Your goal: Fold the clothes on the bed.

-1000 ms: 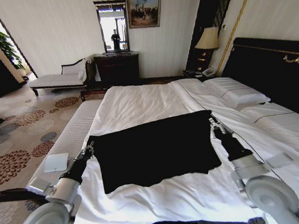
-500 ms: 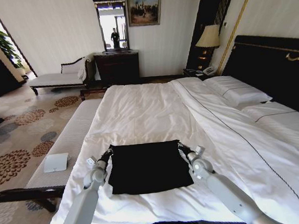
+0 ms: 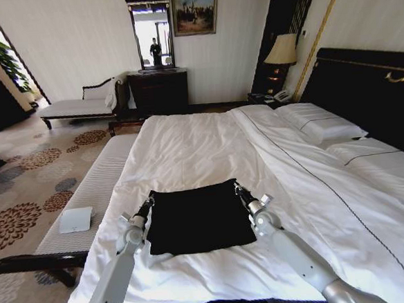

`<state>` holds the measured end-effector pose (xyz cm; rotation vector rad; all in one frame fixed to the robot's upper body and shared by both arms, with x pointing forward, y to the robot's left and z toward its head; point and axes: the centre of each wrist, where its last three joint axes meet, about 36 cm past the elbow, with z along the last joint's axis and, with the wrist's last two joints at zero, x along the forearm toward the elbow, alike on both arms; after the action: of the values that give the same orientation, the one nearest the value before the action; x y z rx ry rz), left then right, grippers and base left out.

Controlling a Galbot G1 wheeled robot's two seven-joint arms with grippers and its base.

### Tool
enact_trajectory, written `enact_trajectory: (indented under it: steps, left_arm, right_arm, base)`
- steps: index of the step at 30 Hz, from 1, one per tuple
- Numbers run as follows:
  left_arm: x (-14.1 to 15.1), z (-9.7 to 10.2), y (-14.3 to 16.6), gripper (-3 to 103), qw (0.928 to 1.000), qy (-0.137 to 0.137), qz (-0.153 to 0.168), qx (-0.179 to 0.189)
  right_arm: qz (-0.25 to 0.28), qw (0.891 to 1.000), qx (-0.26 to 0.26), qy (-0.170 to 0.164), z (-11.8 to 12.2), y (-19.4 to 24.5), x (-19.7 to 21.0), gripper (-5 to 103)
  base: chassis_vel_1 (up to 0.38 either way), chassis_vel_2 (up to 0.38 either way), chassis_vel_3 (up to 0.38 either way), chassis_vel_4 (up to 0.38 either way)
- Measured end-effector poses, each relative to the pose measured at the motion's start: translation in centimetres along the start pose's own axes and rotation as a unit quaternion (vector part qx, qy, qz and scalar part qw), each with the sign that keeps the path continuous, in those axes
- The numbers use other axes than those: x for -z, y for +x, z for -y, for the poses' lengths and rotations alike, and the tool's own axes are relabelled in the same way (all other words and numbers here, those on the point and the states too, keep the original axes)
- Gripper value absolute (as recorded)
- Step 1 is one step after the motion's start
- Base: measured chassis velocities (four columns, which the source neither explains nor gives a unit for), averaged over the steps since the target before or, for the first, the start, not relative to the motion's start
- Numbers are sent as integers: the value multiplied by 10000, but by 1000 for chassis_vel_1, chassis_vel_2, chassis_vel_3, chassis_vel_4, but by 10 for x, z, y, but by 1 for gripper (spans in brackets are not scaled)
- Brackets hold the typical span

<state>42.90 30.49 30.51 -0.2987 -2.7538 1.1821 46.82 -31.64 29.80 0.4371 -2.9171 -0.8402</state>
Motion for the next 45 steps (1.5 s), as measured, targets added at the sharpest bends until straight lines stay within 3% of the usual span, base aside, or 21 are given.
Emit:
enact_trajectory:
  steps: [4, 9, 13, 18, 31, 36, 37, 41, 42, 45]
  left_arm:
    - [-8, -11, 32, 1, 9997, -20, -69, -230]
    - [-19, -14, 62, 1, 9993, -65, -216, -296]
    - [-26, -14, 81, 1, 9992, -128, -282, -262]
    - [-47, -12, 126, 1, 9990, -236, -368, -29]
    - [-74, -2, 161, 1, 9995, -195, -228, 131]
    - [-79, 8, 169, 1, 9986, -459, -174, 189]
    - [-79, 14, 172, 1, 9981, -577, -118, 199]
    - [-69, 32, 179, 16, 9962, -869, 99, 57]
    - [-62, 39, 181, 16, 9950, -981, 196, -20]
    - [-30, 59, 180, 32, 9898, -1296, 537, -245]
  right_arm:
    - [-11, 9990, 433, 109, 22, 38, -10, 0]
    - [-68, 9975, 699, 86, 33, 76, -25, 0]
    - [-119, 9970, 754, 115, 38, 99, -34, 0]
    - [-220, 9962, 820, 202, 42, 141, -49, 0]
    - [-354, 9948, 865, 407, 48, 182, -67, 0]
    - [-309, 9935, 911, 606, 46, 192, -67, 0]
    - [-250, 9924, 972, 714, 44, 196, -65, 4]
    - [-5, 9905, 1080, 856, 38, 197, -52, 15]
    - [125, 9896, 1109, 911, 35, 195, -44, 20]
    - [608, 9890, 832, 1060, 21, 181, -16, 31]
  base:
    - [0, 0, 0, 0]
    - [0, 0, 0, 0]
    - [0, 0, 0, 0]
    - [0, 0, 0, 0]
    - [0, 0, 0, 0]
    - [0, 0, 0, 0]
    - [0, 0, 0, 0]
    - [0, 0, 0, 0]
    - [0, 0, 0, 0]
    - [0, 0, 0, 0]
